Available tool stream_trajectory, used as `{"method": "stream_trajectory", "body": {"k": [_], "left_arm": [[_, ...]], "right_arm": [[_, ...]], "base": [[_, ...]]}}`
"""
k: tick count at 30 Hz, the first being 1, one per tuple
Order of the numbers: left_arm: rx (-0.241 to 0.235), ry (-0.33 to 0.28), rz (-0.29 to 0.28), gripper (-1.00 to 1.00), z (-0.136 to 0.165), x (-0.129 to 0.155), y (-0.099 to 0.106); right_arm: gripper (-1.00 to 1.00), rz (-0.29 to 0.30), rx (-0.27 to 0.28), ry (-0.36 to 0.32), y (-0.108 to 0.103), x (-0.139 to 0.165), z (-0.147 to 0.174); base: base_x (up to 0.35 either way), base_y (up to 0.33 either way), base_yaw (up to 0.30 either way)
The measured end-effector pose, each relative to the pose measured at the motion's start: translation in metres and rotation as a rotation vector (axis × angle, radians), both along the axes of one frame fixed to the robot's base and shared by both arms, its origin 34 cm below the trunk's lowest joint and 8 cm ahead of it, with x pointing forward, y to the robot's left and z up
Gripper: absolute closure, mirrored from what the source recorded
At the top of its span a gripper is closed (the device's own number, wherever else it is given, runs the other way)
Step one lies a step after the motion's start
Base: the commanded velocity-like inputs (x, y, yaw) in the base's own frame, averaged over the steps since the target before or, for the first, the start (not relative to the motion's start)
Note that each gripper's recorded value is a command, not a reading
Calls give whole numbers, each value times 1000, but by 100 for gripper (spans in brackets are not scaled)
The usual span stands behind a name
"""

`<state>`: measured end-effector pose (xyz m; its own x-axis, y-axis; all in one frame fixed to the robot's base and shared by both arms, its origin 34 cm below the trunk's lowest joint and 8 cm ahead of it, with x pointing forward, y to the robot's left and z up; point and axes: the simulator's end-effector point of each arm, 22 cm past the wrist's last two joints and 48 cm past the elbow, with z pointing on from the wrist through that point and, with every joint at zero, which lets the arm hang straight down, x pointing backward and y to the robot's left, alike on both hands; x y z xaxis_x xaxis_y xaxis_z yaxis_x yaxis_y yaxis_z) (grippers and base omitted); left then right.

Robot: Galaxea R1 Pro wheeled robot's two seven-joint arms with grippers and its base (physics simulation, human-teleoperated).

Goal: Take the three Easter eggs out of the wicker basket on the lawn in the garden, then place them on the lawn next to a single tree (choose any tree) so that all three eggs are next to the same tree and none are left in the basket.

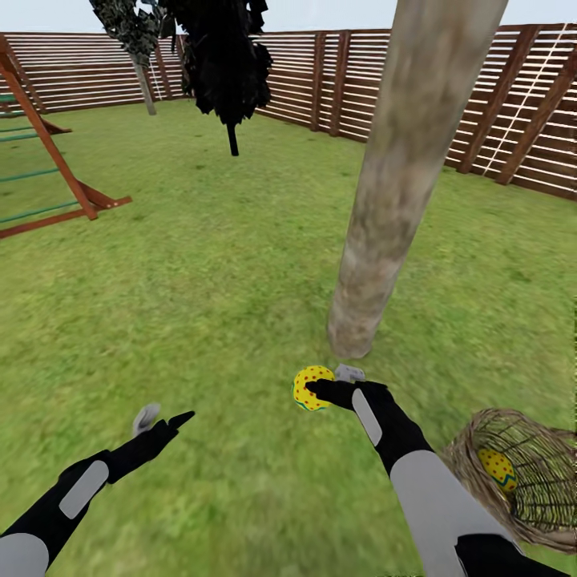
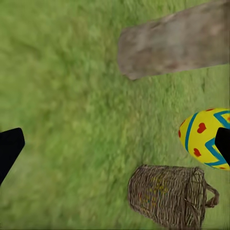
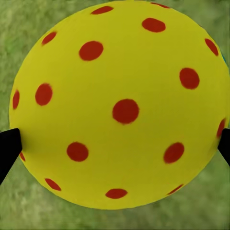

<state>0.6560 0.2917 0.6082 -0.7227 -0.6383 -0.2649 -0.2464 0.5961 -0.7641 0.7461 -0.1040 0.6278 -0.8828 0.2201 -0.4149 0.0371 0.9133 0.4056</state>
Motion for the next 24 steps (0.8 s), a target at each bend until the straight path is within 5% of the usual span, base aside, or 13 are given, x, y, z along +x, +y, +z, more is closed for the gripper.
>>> {"method": "stream_trajectory", "body": {"k": [8,24], "left_arm": [[-1,-7,2,-100,4,2,2],[1,-4,-2,-100,5,2,4]], "right_arm": [[100,0,0,-6,0,1,4],[100,3,4,-5,1,1,4]], "base": [[0,104,-127],[0,290,-8]]}}
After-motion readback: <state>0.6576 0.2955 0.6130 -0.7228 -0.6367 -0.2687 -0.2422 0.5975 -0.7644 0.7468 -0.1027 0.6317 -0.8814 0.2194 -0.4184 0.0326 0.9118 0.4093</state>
